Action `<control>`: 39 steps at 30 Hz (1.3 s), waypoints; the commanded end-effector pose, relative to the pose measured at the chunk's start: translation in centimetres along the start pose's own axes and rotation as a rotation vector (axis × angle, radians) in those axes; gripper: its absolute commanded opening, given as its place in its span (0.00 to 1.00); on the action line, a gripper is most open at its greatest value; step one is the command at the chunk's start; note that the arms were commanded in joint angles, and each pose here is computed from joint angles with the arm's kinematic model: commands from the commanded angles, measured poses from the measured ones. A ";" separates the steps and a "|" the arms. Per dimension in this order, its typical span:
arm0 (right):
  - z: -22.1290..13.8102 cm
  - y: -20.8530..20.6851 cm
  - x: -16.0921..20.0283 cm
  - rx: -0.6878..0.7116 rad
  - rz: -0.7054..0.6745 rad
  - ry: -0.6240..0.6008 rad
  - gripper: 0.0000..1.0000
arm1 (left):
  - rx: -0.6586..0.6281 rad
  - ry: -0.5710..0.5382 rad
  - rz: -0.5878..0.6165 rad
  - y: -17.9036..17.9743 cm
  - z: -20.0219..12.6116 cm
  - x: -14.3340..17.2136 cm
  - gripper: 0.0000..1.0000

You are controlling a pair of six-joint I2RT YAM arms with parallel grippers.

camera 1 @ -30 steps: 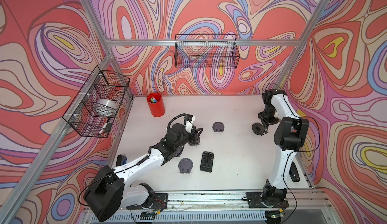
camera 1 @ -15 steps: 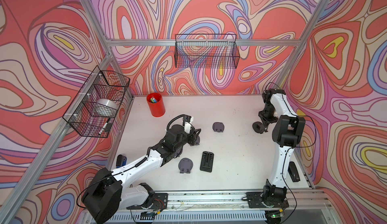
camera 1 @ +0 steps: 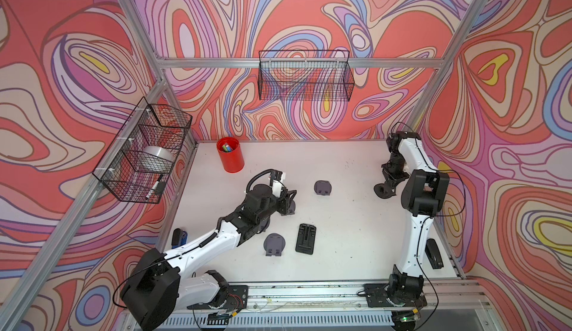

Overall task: Open the phone stand
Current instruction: Place the phone stand at the center of the board.

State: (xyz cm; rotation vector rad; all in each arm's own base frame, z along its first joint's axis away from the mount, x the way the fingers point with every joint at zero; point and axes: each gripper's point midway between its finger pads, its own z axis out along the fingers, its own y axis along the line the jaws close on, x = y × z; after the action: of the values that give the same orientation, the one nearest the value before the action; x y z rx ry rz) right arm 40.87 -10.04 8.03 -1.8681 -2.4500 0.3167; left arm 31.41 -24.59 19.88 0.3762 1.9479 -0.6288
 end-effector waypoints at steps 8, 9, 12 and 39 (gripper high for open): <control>-1.8 0.2 -0.4 -0.056 0.040 -0.018 0.58 | 0.010 0.001 0.008 -0.3 -0.1 0.1 0.40; -2.3 0.3 -0.5 -0.070 0.046 -0.021 0.59 | 0.012 -0.002 0.008 -0.3 -0.1 -0.1 0.40; -4.2 0.6 -0.8 -0.127 0.057 -0.037 0.60 | 0.022 -0.003 0.010 -0.6 0.1 -0.3 0.41; -17.7 -0.4 19.2 -0.540 -0.847 -0.434 0.68 | 0.145 0.219 -0.215 0.7 5.1 -2.3 0.53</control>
State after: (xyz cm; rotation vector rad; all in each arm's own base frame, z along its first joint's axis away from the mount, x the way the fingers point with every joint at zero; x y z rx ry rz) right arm 36.07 6.63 25.13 -0.9185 -3.5500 -0.0455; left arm 36.92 -26.80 19.26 0.3395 2.1465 -0.8578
